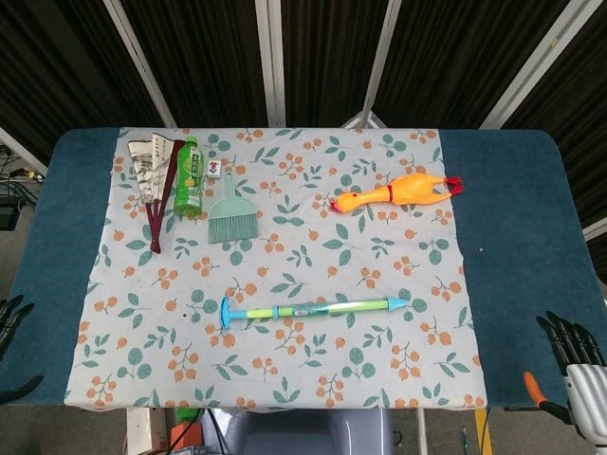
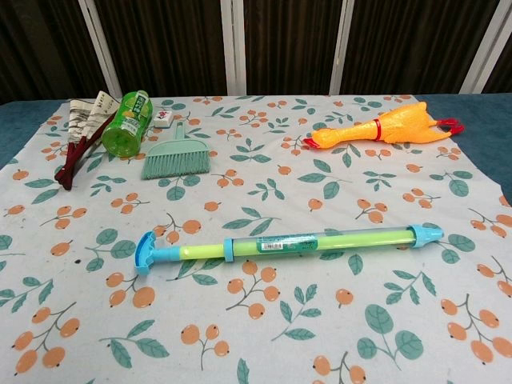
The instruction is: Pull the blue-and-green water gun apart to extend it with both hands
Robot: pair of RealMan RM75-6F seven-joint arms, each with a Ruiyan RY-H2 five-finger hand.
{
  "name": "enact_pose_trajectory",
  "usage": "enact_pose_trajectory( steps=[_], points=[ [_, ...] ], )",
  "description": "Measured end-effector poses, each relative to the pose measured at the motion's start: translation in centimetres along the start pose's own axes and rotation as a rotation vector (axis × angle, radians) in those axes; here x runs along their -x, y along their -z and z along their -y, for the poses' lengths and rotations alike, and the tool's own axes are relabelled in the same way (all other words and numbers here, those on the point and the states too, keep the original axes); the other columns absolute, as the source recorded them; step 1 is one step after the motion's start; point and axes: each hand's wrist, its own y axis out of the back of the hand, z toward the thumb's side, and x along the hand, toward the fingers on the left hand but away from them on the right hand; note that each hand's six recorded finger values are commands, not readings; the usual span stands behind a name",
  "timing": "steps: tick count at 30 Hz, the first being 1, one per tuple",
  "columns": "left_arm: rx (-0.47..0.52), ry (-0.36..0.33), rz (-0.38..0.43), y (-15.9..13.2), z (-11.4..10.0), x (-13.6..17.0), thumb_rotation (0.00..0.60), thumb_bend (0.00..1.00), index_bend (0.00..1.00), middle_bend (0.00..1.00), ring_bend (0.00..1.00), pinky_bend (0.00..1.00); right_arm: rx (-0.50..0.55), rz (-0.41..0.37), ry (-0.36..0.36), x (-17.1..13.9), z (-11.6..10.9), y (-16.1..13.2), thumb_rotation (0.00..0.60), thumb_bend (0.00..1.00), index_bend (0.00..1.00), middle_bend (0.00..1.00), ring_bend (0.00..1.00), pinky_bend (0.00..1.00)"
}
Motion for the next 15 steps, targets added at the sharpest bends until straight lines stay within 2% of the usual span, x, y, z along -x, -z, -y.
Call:
enact_pose_trajectory(
  steps=[15],
  points=[
    [0.002, 0.007, 0.007, -0.15, 0.10, -0.11, 0.600, 0.05, 0.00, 0.00, 0.00, 0.00, 0.003, 0.002, 0.017, -0.18, -0.21, 0.16, 0.600, 0.42, 0.00, 0.00, 0.00, 0.00]
  ],
)
